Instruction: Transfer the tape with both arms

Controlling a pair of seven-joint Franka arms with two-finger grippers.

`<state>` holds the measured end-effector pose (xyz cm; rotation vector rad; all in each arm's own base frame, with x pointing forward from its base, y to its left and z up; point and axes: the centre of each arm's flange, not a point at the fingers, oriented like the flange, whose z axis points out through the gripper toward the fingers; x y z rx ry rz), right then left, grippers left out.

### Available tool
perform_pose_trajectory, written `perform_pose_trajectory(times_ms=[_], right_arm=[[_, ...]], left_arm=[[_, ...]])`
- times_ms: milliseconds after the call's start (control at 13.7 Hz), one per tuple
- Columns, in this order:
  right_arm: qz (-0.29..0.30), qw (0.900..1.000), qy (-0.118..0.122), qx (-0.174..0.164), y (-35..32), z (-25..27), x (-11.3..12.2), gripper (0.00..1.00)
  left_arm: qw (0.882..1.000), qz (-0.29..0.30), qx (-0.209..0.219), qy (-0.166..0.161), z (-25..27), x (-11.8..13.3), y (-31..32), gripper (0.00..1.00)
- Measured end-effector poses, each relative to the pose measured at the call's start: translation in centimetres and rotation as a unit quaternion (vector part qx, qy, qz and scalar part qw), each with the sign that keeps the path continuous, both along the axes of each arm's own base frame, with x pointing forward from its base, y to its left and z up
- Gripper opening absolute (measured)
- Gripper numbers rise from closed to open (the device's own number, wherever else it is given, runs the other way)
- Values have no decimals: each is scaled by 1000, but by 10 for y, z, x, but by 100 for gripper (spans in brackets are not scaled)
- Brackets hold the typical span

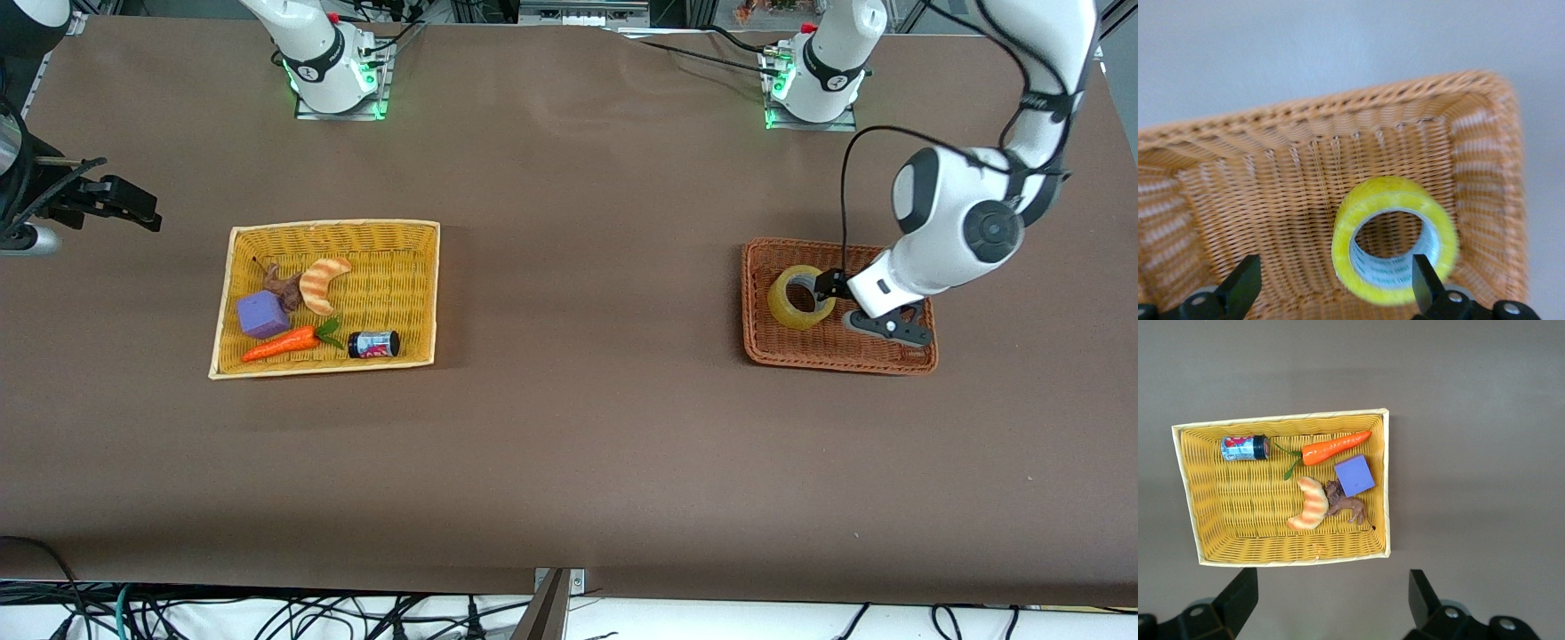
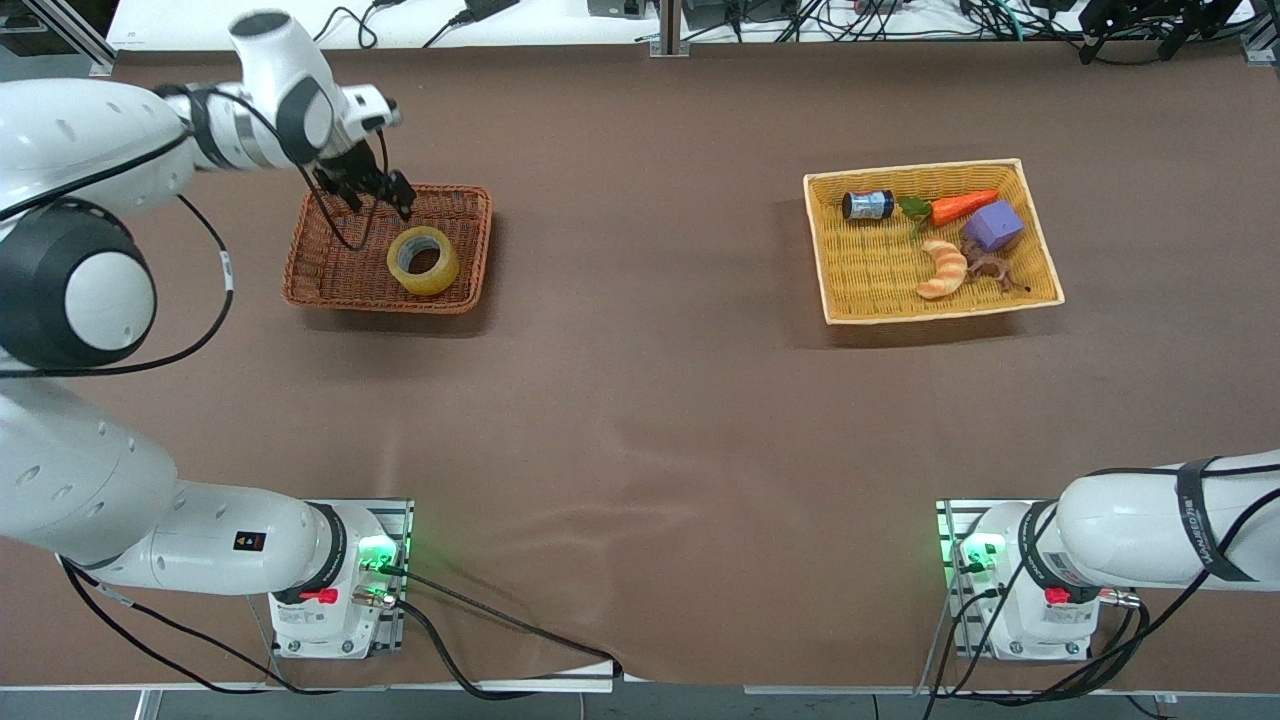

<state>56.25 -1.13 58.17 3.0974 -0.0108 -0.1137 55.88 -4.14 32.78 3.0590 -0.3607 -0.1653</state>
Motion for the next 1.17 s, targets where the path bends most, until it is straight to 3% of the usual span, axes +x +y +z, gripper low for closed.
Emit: perform_pose_trajectory(times_ms=[365,583,802,1167], right_arm=[[0,1000,0,0,0,0,0,100],[0,1000,1,0,0,-1,0,100],[0,1000,1,0,0,-1,0,100],[0,1000,1,0,0,-1,0,100]], left_arm=[[999,-26,23,-19,177,31,-6,100],[999,-28,23,-24,238,30,-10,100],[999,-27,23,-29,262,28,-10,100],[999,-15,29,-17,257,26,-20,100]])
